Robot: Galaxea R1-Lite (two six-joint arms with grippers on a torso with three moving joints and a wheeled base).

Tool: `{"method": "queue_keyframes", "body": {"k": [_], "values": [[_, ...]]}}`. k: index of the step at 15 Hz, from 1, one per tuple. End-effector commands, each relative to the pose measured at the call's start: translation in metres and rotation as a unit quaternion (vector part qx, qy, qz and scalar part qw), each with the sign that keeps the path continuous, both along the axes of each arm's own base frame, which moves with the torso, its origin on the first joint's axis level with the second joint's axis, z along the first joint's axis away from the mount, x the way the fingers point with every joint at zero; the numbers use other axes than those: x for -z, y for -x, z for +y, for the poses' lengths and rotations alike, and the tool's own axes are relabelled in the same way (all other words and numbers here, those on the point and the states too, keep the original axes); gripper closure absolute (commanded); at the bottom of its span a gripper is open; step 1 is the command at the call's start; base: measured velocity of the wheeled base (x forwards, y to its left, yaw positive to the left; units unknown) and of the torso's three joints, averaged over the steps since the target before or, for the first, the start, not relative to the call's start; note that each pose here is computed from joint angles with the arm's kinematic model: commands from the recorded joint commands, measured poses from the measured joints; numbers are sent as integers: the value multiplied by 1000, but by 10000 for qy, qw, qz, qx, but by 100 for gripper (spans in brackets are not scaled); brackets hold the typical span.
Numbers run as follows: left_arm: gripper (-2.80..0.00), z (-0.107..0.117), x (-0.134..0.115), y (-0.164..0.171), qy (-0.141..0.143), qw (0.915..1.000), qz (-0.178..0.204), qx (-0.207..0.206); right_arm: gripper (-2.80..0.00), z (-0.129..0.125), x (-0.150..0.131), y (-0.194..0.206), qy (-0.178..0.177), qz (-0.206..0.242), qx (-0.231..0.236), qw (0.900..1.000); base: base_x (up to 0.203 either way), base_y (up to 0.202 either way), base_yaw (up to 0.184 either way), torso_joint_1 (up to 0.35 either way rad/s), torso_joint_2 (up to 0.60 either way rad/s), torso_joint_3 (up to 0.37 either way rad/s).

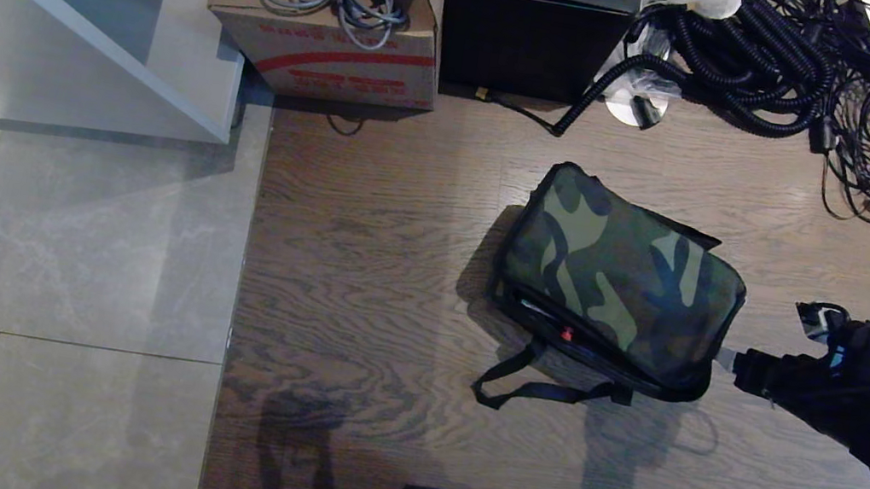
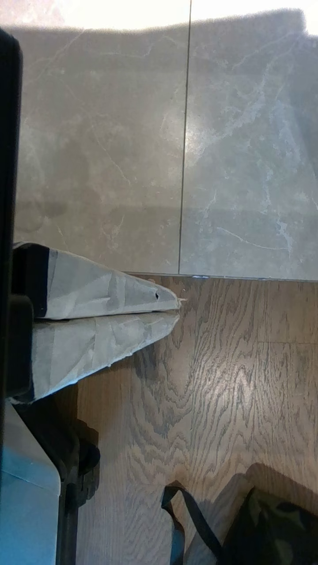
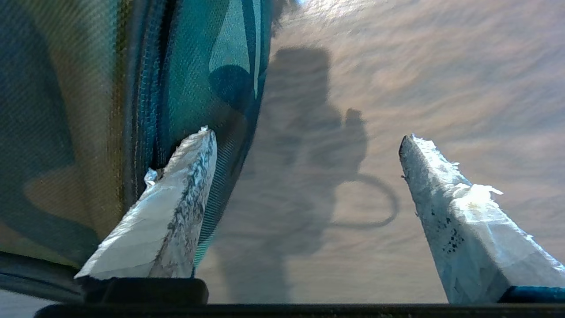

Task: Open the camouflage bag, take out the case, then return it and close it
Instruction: Open the top of the storage box

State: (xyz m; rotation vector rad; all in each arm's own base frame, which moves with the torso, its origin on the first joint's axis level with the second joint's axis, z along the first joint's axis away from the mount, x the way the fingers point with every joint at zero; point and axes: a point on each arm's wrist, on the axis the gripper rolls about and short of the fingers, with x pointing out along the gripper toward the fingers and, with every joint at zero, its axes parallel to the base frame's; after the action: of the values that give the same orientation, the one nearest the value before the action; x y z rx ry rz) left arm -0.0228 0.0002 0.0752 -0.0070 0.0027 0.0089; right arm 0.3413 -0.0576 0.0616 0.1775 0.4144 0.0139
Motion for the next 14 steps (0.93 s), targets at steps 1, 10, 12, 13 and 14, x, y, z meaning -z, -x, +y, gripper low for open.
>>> {"method": "queue_keyframes", "body": {"k": [1, 10, 12, 13, 14], "values": [[0, 0, 0, 0, 3, 10000, 1, -1, -280, 4, -14, -2, -117, -224, -68, 9997, 0, 0, 0, 0, 0, 0], [0, 0, 0, 0, 3, 10000, 1, -1, -280, -8, -73, 31, -2254, 434, -922, 9689, 0, 0, 0, 0, 0, 0], [0, 0, 0, 0, 3, 10000, 1, -1, -280, -7, -72, 31, -2491, 552, -927, 9624, 0, 0, 0, 0, 0, 0], [0, 0, 0, 0, 3, 10000, 1, -1, -280, -7, -69, 31, -2592, 640, -892, 9596, 0, 0, 0, 0, 0, 0], [0, 0, 0, 0, 3, 10000, 1, -1, -280, -6, -68, 29, -2761, 723, -823, 9549, 0, 0, 0, 0, 0, 0]]}}
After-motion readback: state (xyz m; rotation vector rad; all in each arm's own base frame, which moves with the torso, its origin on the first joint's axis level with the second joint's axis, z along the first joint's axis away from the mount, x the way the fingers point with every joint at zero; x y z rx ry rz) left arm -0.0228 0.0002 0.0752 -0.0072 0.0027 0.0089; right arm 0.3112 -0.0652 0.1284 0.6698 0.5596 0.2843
